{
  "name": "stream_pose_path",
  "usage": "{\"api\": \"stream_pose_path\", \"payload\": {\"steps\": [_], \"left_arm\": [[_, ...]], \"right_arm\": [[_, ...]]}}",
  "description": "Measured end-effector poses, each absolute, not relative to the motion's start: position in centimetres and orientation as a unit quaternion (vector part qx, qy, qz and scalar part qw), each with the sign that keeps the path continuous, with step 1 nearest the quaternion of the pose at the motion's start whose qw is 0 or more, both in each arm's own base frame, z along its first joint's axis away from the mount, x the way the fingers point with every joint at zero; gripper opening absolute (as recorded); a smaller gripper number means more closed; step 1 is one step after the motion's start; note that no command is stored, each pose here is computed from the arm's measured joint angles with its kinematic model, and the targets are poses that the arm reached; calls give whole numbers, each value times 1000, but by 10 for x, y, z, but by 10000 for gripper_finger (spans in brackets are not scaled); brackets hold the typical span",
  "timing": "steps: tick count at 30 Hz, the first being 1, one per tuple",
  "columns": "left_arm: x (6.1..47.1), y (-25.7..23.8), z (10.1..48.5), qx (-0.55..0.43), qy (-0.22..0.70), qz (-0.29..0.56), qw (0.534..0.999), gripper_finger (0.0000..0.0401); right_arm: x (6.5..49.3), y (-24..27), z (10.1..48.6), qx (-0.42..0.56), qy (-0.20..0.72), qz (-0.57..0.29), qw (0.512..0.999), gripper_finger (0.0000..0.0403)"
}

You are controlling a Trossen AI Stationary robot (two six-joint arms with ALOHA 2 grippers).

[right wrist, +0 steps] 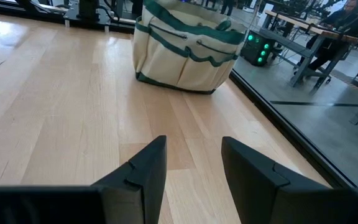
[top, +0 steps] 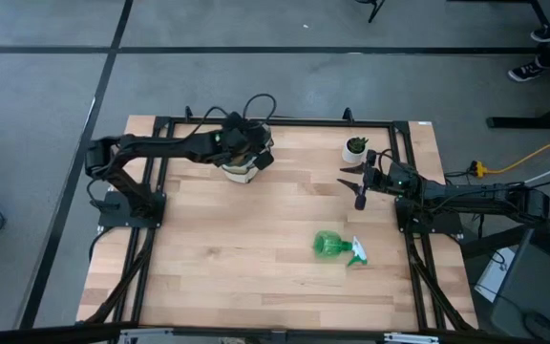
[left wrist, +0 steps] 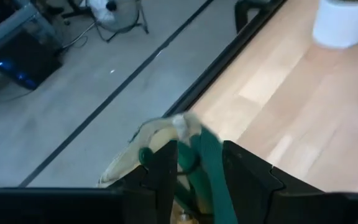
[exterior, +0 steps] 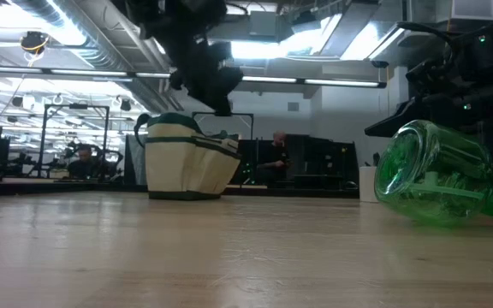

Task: Pick & Place Garden tools in Gardening bag
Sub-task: Put the spray bottle into the gardening bag

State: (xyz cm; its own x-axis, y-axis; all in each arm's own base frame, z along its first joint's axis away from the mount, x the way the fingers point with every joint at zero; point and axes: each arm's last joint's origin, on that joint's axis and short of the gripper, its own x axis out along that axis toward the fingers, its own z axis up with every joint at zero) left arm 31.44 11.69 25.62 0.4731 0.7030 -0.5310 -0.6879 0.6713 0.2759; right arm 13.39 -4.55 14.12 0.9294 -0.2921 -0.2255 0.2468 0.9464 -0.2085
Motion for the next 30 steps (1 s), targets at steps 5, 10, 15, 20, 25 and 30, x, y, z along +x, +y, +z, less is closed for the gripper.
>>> {"api": "stream_pose_path", "payload": {"steps": [5,10,15,20,25,30], "left_arm": [[317,103,268,2,285,363,887,119],[324,85,275,-9,256,297,920,120],[335,59,278,4,237,196,952,116],[342,30,283,51,214,127,967,111],[345,3,288,86,187,83,975,109],[345,-21,290,95,173,50,979,111]], "right_arm": [[134,-46,141,-89,128,-138,978,158],[134,-46,141,-89,128,-138,978,158],[134,-46,141,-89,128,-138,978,158],[134,-45,141,-89,128,-138,978,158],[134,-46,141,-89,128,-138,978,158],[134,-45,141,-89,128,-138,978,158]]}}
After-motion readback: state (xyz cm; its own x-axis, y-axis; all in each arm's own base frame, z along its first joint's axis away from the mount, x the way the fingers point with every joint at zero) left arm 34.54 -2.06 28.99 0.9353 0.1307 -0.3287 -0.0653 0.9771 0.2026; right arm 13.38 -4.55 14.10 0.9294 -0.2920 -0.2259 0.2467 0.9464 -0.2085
